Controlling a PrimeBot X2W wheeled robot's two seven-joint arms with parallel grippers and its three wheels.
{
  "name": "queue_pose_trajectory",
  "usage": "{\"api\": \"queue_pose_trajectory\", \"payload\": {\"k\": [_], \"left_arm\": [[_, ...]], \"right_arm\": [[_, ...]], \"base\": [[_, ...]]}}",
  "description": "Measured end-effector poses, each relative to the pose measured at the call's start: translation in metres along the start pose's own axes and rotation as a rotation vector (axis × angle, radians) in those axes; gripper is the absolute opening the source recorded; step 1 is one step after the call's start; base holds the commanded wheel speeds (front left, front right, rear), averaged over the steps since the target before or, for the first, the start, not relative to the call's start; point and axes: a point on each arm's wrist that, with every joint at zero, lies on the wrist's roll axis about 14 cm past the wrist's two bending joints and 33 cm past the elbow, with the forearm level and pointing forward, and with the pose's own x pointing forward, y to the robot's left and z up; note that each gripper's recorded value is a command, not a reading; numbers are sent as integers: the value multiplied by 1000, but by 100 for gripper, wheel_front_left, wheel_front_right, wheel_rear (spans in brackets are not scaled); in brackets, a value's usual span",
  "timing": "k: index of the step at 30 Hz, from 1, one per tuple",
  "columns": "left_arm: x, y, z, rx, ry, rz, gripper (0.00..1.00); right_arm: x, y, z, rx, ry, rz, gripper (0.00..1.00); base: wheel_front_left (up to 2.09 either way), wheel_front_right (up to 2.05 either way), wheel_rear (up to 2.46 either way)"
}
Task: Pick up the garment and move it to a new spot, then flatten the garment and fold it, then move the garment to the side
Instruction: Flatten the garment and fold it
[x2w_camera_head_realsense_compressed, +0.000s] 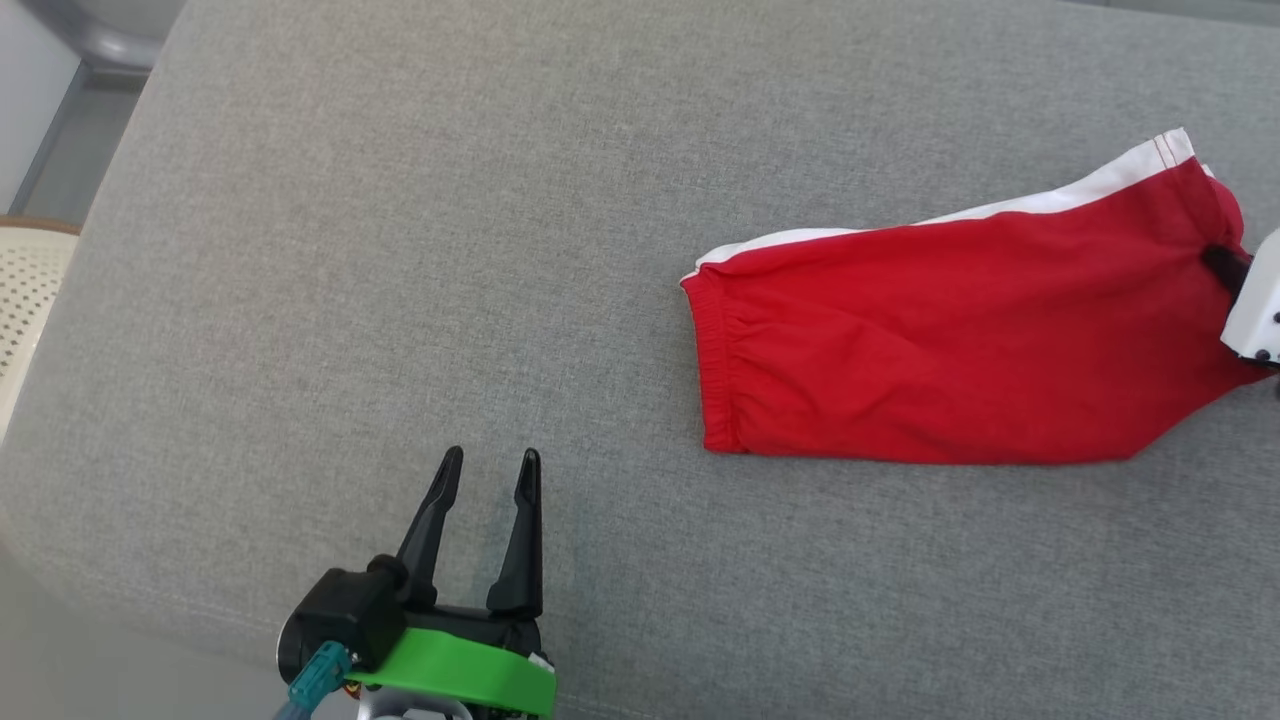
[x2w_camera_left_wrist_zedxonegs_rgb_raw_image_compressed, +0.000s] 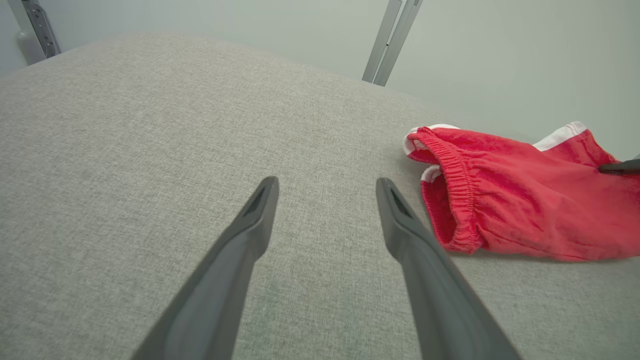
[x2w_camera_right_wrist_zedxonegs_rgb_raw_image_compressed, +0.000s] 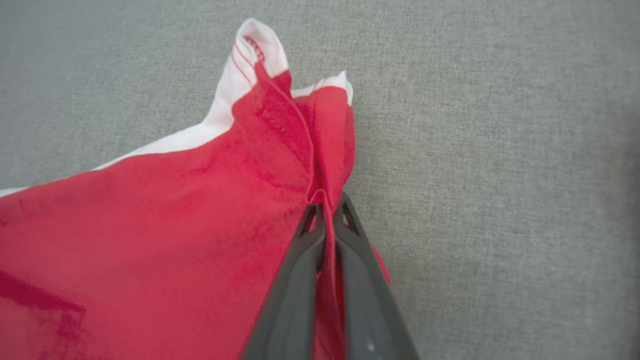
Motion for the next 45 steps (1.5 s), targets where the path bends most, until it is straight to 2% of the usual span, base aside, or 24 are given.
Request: {"api": "queue_pose_trajectory", "payload": {"k": [9,17,20,22,24,28,31,39,45], "left_arm": [[-9,-18,3,-6,-18,-74,100],[-24,-29,-4,-35,0,-98,100],[-25,-32,-4,-55,3,-103,100],[-25,-33,-5,-58,6,-102,100],[-24,-35,-7,-60,12,-105,100],[-20,-34,-6,-56,11,-107,100],[-16,-32,-5,-51,6,-102,100],[-15,-25,-5,-42,9,-85,100],[-17,-28,-6,-45,10,-92,100]], "right_arm": [[-49,-30,-16,198,-75,-54,0],[-80,-37,7,224,-174,-73,0],[-81,-18,15,176,-179,-37,0],[-78,6,16,137,-173,16,0],[-71,50,12,88,-147,113,0],[-63,105,2,32,-112,241,0],[-55,125,-7,22,-101,288,0],[-27,170,-42,104,-57,443,1],[-21,189,-43,136,-78,491,2]], "base": [[0,0,0],[0,0,0],[0,0,0],[0,0,0],[0,0,0],[0,0,0],[0,0,0],[0,0,0],[0,0,0]]}}
